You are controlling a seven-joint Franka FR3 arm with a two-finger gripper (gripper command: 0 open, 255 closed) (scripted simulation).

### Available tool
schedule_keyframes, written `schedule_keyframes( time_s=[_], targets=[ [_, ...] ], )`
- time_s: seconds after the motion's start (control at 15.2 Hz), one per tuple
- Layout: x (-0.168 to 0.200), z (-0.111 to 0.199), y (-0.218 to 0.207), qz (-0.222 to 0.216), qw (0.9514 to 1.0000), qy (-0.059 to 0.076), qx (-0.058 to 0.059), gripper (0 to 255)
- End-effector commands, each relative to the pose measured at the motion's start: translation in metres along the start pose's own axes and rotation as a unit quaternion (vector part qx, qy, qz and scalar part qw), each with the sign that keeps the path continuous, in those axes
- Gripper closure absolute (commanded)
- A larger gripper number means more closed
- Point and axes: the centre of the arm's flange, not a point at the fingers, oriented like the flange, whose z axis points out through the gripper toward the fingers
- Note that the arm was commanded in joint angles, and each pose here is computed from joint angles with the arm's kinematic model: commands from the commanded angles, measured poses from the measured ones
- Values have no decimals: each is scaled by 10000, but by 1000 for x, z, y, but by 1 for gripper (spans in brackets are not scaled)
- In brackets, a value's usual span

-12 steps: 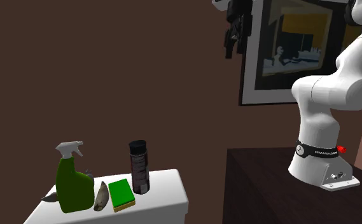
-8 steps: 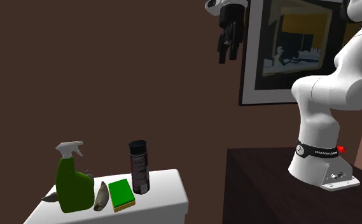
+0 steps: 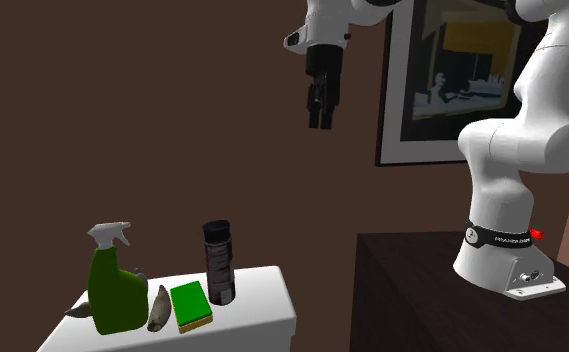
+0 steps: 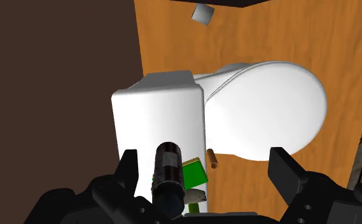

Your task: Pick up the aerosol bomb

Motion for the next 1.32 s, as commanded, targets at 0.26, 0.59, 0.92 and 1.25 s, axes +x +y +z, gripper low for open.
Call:
schedule_keyframes(
  time_s=[0.26, 0.59, 0.92, 1.25],
  targets=[
    [58, 59, 7, -191, 9997, -107, -134, 0],
    [106, 106, 13, -347, 9989, -200, -245, 0],
    [153, 155, 18, -503, 9977, -292, -356, 0],
    [199, 204, 22, -659, 9960, -384, -466, 0]
  ],
)
